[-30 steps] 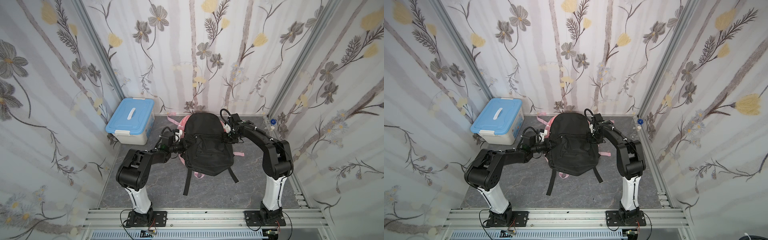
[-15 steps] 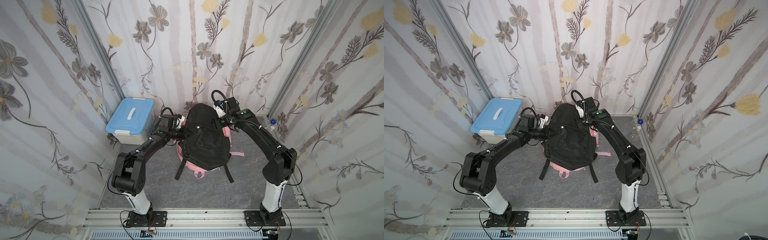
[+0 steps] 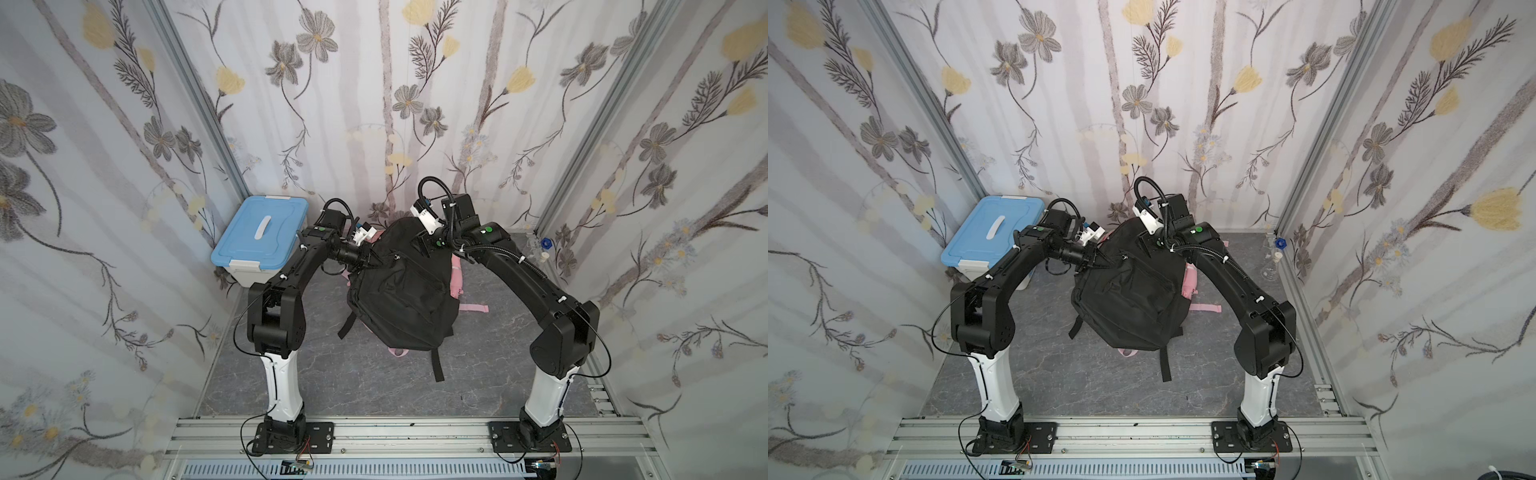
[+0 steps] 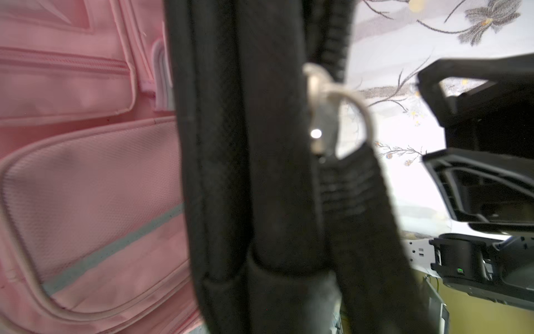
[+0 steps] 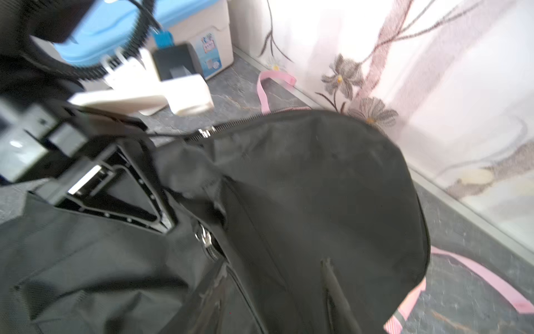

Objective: Zip up the backpack
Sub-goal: Adjust the backpack on the backpack.

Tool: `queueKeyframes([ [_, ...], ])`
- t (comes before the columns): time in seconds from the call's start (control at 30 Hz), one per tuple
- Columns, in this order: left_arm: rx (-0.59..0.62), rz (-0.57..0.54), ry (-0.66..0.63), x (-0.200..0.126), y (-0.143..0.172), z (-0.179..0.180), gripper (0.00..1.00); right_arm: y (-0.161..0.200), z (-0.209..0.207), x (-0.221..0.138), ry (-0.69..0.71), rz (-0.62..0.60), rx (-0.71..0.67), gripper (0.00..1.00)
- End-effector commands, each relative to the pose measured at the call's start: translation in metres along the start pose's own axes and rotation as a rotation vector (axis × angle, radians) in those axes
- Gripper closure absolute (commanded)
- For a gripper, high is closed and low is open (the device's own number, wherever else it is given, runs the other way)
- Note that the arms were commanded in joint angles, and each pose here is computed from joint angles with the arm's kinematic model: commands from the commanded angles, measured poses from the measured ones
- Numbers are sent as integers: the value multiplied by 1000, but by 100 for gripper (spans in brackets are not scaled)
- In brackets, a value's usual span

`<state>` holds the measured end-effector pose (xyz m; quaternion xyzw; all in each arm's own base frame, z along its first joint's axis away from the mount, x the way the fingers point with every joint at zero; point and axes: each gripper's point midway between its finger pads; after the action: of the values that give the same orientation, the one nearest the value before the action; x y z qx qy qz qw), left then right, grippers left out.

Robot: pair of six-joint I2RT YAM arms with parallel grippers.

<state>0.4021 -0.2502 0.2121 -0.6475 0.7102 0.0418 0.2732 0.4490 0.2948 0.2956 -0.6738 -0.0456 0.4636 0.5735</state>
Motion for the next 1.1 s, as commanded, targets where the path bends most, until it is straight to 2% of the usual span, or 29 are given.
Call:
queueKeyframes([
  [0.0, 13, 54, 110, 4, 14, -21, 100, -27, 26, 2, -123, -74, -111, 47],
  [0.2, 11, 70, 105, 10, 18, -21, 100, -27, 47, 17, -193, -2, -174, 48],
  [0.53, 14, 70, 104, 10, 17, -24, 100, 1, 60, 20, -252, 109, -195, 50],
  [1.07, 17, 84, 107, 16, 20, -29, 100, -4, 75, 39, -290, 85, -220, 49],
])
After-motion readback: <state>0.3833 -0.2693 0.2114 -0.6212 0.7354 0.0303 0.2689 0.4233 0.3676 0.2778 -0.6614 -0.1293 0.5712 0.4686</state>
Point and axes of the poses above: each gripper's point midway between its finger pads, its own x axis out along the fingers, its own z axis along the line the jaws close on, y = z × x, and after that the axes turned 3 degrees about x, right-handed
